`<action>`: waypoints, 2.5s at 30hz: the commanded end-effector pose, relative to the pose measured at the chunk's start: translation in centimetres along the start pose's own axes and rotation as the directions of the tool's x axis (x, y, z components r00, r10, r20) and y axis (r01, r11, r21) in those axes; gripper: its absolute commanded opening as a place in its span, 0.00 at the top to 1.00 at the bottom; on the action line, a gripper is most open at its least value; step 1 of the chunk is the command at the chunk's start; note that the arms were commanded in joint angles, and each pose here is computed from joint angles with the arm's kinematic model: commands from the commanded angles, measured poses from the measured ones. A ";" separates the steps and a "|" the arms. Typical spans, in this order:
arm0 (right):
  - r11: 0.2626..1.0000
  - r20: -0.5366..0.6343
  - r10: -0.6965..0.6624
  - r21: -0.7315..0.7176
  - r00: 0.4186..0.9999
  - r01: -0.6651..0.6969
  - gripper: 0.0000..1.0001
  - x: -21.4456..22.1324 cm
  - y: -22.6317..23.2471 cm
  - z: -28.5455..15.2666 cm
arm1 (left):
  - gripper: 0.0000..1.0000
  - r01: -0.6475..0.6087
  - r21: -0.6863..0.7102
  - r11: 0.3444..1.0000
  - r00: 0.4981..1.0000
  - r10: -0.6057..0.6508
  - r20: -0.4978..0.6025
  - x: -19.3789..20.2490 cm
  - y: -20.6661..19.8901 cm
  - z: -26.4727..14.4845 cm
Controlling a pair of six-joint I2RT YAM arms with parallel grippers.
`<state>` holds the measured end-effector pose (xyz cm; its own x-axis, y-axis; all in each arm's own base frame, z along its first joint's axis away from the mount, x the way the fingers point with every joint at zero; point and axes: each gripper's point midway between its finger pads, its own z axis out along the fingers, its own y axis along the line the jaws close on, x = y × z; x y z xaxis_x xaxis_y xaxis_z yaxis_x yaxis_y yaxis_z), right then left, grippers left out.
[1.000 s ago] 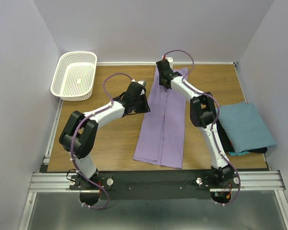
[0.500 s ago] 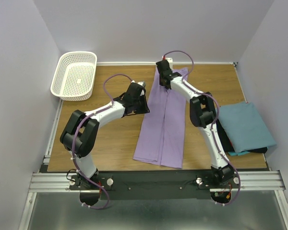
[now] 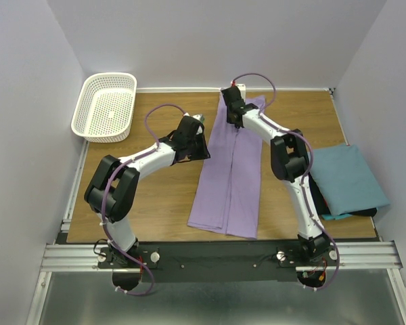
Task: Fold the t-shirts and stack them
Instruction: Fold the tshirt
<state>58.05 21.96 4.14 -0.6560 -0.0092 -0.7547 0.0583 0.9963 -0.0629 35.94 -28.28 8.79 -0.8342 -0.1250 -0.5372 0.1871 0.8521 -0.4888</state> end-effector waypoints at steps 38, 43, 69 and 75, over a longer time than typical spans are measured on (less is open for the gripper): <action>0.978 -0.008 0.207 0.031 0.978 -0.207 0.47 -1.0 -6.3 -5.5 | 0.86 -0.005 0.014 1.000 1.000 0.005 -0.012 0.8 0.6 0.2; 0.953 -0.050 0.302 0.001 0.952 -0.302 0.49 -1.3 -8.5 -3.4 | 0.86 0.002 0.015 1.000 1.000 -0.002 -0.016 1.1 0.7 -0.1; 0.925 -0.005 0.326 -0.205 0.945 -0.320 0.44 -4.6 -8.7 10.7 | 0.82 0.048 0.039 0.998 0.999 -0.048 -0.007 0.7 1.8 -0.6; 0.918 0.067 0.331 -0.254 0.941 -0.305 0.16 -8.5 -9.4 8.9 | 0.76 0.034 0.076 0.997 0.999 -0.036 0.022 -0.5 1.0 -1.4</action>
<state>69.83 12.16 4.54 -0.5390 0.3382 -0.7714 0.1034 0.9355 0.3378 35.78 -25.86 7.42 -0.8446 -0.1720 -0.5071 0.1445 0.8386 -0.5252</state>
